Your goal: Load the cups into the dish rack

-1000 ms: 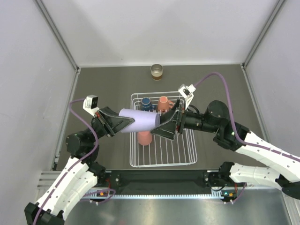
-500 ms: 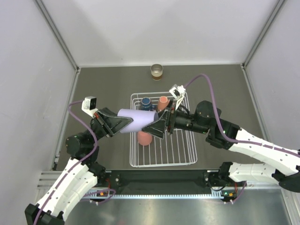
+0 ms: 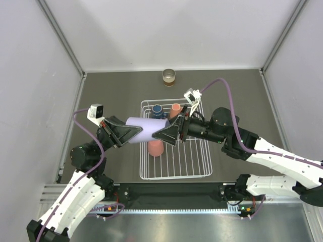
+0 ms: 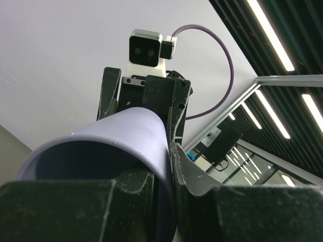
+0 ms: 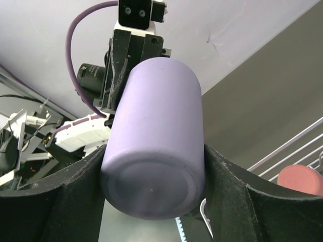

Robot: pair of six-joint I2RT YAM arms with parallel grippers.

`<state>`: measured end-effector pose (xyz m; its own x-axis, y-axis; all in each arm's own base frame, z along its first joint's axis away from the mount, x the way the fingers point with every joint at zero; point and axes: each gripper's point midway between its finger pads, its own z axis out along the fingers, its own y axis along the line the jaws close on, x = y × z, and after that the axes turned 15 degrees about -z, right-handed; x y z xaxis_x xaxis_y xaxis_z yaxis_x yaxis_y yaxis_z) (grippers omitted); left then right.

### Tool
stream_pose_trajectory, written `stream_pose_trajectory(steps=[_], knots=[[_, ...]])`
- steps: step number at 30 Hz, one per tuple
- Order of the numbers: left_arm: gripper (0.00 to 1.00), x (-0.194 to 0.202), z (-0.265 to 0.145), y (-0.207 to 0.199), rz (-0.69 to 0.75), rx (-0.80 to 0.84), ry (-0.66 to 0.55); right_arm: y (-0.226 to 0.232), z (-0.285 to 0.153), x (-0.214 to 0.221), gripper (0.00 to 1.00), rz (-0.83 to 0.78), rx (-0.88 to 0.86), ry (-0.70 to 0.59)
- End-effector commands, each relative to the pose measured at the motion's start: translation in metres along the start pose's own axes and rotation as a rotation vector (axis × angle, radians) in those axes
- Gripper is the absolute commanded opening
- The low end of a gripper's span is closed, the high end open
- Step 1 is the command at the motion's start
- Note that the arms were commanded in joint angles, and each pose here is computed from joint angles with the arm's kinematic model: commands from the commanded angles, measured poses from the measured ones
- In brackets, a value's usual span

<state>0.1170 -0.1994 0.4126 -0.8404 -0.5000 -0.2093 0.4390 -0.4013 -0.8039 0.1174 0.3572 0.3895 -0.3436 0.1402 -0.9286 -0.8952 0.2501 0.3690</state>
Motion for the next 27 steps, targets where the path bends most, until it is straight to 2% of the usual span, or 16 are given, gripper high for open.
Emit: stream_pose_trajectory(steps=[1, 3, 4, 5, 6, 7, 8, 9, 10, 12, 13, 17, 19, 21, 22, 27], knots=[[0.0, 0.006, -0.002, -0.009, 0.018, 0.031, 0.022, 0.024, 0.002, -0.035, 0.31, -0.023, -0.07, -0.092], [0.0, 0.005, -0.002, -0.008, 0.019, 0.024, 0.019, 0.023, 0.003, -0.035, 0.16, -0.031, -0.064, -0.087], [0.13, 0.006, -0.002, -0.007, 0.027, 0.018, 0.019, 0.019, 0.003, -0.03, 0.08, -0.028, -0.044, -0.061], [0.24, 0.004, -0.002, 0.0, 0.016, -0.013, 0.01, 0.018, 0.002, -0.032, 0.04, -0.033, -0.027, -0.051], [0.39, 0.002, -0.003, 0.008, 0.004, -0.051, 0.002, 0.012, 0.001, -0.031, 0.0, -0.048, 0.007, -0.038], [0.54, 0.002, -0.003, 0.008, 0.04, -0.069, -0.003, 0.009, 0.0, -0.03, 0.0, -0.058, 0.025, -0.024], [0.8, -0.001, -0.003, 0.011, 0.053, -0.096, -0.019, 0.006, -0.005, -0.026, 0.0, -0.06, 0.053, 0.016], [0.91, -0.004, -0.007, 0.034, 0.011, -0.206, -0.043, -0.001, -0.007, -0.027, 0.0, -0.078, 0.093, 0.025], [0.98, -0.006, -0.008, 0.029, 0.075, -0.223, -0.051, -0.002, -0.012, -0.035, 0.0, -0.086, 0.119, 0.025], [0.99, -0.014, -0.02, 0.058, 0.057, -0.392, -0.111, -0.021, -0.024, -0.023, 0.0, -0.107, 0.227, 0.105], [0.98, -0.018, -0.023, 0.055, 0.127, -0.427, -0.121, -0.027, -0.03, -0.019, 0.0, -0.115, 0.262, 0.134], [0.99, -0.039, -0.053, 0.081, 0.21, -0.692, -0.232, -0.046, -0.054, -0.017, 0.0, -0.155, 0.413, 0.264], [0.99, -0.051, -0.072, 0.088, 0.251, -0.818, -0.299, -0.059, -0.073, 0.0, 0.0, -0.162, 0.497, 0.392], [0.99, -0.055, -0.076, 0.087, 0.282, -0.853, -0.311, -0.068, -0.078, 0.002, 0.0, -0.171, 0.561, 0.471], [0.99, -0.057, -0.077, 0.083, 0.31, -0.859, -0.314, -0.073, -0.085, 0.013, 0.0, -0.174, 0.595, 0.57], [0.98, -0.057, -0.075, 0.078, 0.333, -0.842, -0.307, -0.1, -0.101, 0.051, 0.0, -0.208, 0.721, 0.834]])
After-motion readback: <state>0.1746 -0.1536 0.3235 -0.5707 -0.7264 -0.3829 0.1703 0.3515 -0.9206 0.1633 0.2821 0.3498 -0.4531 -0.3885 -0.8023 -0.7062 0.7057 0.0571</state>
